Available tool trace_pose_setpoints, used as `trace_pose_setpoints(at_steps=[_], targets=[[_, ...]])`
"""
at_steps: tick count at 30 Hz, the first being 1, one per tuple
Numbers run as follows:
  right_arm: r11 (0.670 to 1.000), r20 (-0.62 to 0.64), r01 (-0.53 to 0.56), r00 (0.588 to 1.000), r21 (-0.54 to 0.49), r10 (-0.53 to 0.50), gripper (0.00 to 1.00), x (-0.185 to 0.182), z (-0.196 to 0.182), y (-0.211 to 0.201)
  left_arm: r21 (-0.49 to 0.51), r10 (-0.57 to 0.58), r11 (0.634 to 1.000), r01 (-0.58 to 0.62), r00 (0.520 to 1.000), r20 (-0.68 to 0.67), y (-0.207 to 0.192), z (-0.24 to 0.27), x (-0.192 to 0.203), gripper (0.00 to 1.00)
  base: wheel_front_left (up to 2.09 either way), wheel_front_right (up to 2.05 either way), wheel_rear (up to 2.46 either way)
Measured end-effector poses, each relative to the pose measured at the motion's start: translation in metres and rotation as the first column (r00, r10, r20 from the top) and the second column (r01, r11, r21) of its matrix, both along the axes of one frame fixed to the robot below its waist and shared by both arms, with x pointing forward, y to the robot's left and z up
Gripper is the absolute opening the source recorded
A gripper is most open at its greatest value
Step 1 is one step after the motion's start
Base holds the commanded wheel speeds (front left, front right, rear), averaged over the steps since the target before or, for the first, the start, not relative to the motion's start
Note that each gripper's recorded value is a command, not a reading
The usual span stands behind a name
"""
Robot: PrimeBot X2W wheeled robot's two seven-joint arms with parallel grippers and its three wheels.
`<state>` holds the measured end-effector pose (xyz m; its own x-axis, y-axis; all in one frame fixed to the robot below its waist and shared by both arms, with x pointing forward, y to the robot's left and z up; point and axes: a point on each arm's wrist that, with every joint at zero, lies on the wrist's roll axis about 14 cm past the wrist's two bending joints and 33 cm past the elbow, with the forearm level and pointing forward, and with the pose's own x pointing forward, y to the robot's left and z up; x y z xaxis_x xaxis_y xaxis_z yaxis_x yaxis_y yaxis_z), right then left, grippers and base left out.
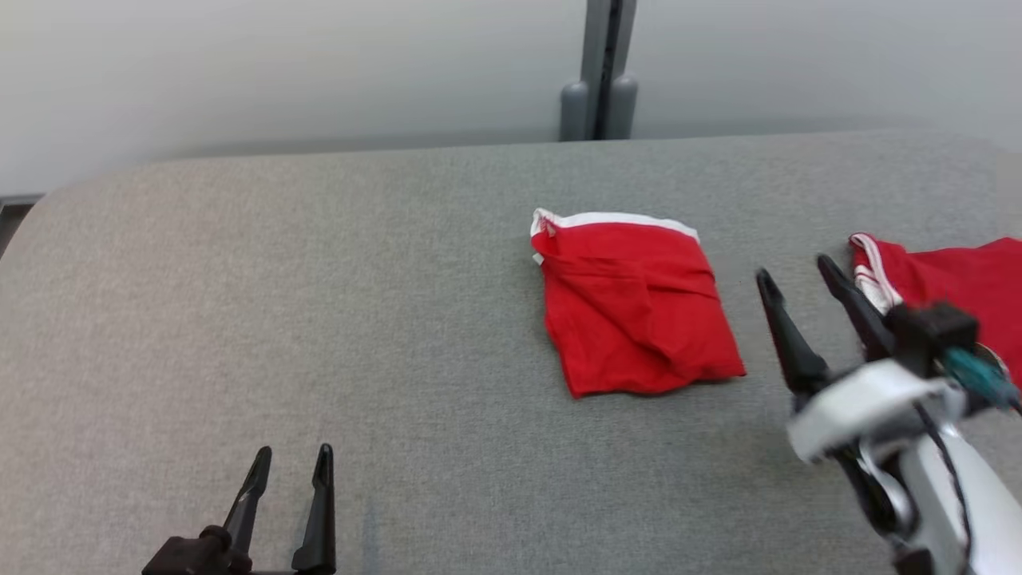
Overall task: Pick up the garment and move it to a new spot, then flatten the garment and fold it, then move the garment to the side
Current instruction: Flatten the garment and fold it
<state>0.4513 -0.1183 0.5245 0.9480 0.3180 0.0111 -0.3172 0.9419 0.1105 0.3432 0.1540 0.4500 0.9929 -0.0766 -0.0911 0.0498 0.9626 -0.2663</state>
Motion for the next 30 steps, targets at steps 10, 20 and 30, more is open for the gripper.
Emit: trace_pose_setpoints(at_steps=[10,20,30], targets=[[0.933,0.059,0.341,0.94,-0.112,-0.336,1.0,-0.09,-0.026,-0.128,0.012,0.046,0.999,-0.047,0.997,0.055,0.013,0.018,-0.01,1.0,0.0,0.0,0.0],[0.911,0.041,0.399,0.917,-0.103,-0.397,1.0,-0.116,-0.036,-0.132,0.043,0.091,0.995,-0.094,0.993,0.072,0.032,0.022,-0.015,1.0,0.0,0.0,0.0],[0.952,0.118,0.284,0.955,-0.113,-0.271,0.0,-0.065,-0.009,-0.1,0.051,0.1,0.993,-0.104,0.993,0.07,0.036,0.021,-0.017,1.0,0.0,0.0,0.0]])
